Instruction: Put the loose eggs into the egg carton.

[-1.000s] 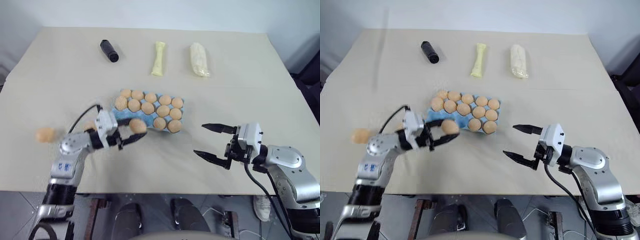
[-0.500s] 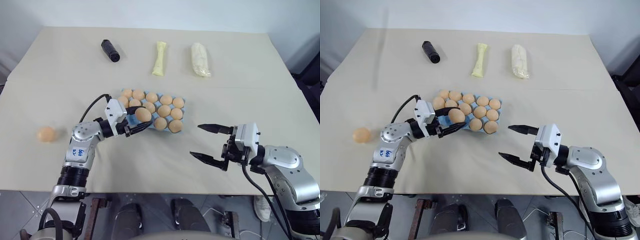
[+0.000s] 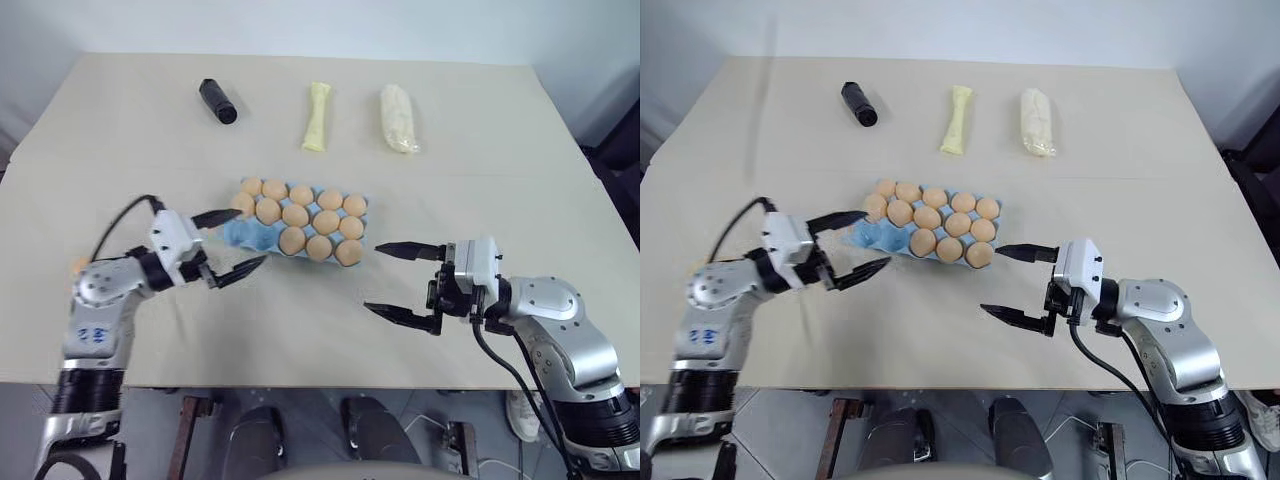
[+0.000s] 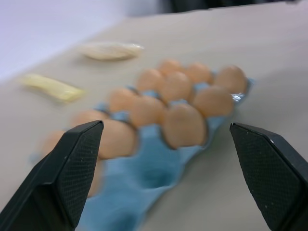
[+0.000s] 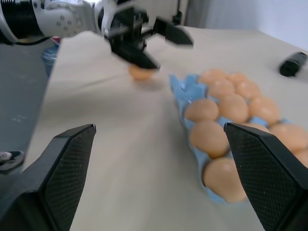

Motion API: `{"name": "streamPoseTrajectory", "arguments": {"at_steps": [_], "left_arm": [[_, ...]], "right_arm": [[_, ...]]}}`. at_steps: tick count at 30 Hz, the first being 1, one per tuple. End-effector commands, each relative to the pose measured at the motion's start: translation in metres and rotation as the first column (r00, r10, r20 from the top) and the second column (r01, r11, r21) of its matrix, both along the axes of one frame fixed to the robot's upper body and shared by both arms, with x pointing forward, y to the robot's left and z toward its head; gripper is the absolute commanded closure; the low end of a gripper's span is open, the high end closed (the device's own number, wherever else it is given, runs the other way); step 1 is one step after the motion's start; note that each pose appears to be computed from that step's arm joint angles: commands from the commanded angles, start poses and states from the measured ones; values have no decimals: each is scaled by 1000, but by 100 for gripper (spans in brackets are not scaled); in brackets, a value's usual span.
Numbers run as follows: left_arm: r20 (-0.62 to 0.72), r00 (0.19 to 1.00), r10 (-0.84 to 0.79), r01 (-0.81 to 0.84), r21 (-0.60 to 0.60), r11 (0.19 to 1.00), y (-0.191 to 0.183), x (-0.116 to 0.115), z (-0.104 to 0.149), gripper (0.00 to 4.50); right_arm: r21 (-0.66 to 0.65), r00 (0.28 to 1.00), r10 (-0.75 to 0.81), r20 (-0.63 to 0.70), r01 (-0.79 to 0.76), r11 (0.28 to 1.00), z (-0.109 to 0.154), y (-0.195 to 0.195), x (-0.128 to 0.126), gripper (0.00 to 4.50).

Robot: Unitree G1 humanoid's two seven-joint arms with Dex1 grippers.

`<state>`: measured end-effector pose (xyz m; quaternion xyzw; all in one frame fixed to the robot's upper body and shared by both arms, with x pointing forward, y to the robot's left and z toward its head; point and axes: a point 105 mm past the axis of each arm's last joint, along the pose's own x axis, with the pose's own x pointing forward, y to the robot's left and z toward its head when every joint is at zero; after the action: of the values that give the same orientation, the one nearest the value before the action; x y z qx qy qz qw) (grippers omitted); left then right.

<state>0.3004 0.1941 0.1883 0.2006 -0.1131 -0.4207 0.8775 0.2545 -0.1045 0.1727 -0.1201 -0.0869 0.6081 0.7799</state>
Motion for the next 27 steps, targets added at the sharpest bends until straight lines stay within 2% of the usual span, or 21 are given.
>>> {"name": "streamPoseTrajectory", "arguments": {"at_steps": [1,4,7,9,11,15,19,23,27], "left_arm": [[26,986,162,-160,-77,984,36,-16,17,2],[-80,951,298,-306,-131,943,72,-36,-2,2],[-168,902,398,-417,-98,904,98,-59,-26,2],[-221,883,414,-445,-109,889,104,-68,-34,2],[-219,876,430,-461,-118,879,105,-71,-36,2],[-220,893,393,-427,-141,893,93,-65,-36,2],[-253,905,343,-390,-168,905,78,-45,-39,2],[-265,894,360,-394,-84,915,76,-22,-55,2],[-264,889,375,-403,-61,913,78,-4,-64,2]], "right_arm": [[26,998,58,21,-59,998,6,8,-3,0],[27,996,82,16,-83,996,4,11,-2,0],[29,995,92,27,-93,995,3,12,1,0],[39,995,90,42,-92,995,5,12,3,0],[40,994,94,52,-97,995,5,13,5,0],[41,991,116,65,-119,992,5,13,5,0],[39,992,112,64,-115,993,6,13,7,0],[37,993,101,67,-103,994,7,12,7,0],[37,994,78,74,-81,996,9,9,5,0]]}}
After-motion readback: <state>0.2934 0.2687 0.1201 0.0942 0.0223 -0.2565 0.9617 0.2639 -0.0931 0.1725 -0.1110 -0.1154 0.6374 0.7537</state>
